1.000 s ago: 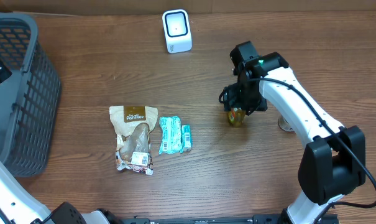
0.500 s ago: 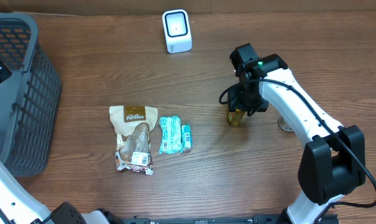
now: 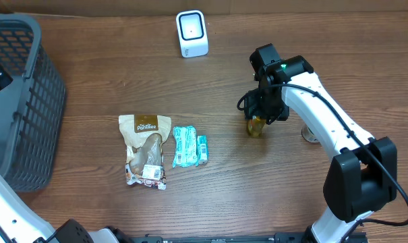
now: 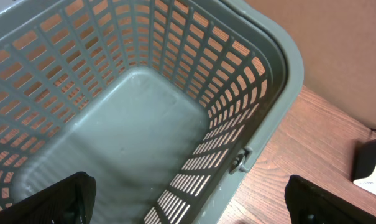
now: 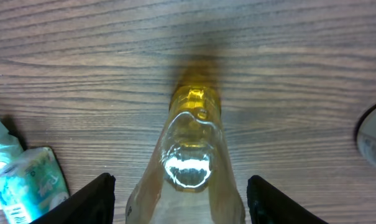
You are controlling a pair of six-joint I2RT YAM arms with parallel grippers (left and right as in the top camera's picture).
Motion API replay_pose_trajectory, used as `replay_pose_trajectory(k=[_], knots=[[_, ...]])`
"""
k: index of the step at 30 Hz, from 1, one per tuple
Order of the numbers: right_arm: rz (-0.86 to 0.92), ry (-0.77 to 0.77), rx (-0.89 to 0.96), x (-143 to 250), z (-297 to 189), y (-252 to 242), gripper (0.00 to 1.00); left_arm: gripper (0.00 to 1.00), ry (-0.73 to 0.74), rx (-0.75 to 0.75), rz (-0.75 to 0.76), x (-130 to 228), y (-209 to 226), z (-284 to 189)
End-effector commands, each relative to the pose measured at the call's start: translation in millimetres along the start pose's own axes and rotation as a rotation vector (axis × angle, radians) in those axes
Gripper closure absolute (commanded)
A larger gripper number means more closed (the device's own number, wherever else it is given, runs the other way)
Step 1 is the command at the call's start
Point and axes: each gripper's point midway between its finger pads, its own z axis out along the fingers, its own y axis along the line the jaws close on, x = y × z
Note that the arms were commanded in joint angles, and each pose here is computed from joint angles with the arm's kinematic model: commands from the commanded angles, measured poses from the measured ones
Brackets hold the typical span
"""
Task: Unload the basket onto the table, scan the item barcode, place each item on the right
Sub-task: 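Lower the right gripper around the yellow bottle and close it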
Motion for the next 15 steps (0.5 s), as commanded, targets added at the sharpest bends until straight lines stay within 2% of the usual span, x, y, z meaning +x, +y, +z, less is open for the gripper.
replay_pose_trajectory(k=[1, 4, 11, 15], knots=[[0.028, -0.030, -0.023, -6.2, -9.2, 6.0, 0.39, 0.00, 0.007, 0.012, -0.006, 1.4, -2.0, 3.2], [0.028, -0.032, -0.016, -6.6, -9.2, 4.9, 0.50, 0.00, 0.007, 0.012, -0.006, 1.4, -2.0, 3.2], [0.004, -0.034, -0.015, -7.0, -9.2, 4.9, 0.51, 0.00, 0.008, 0.012, -0.006, 1.5, -2.1, 3.3], [-0.076, -0.035, -0.014, -7.1, -9.2, 4.9, 0.60, 0.00, 0.007, 0.012, -0.006, 1.4, -2.0, 3.2]])
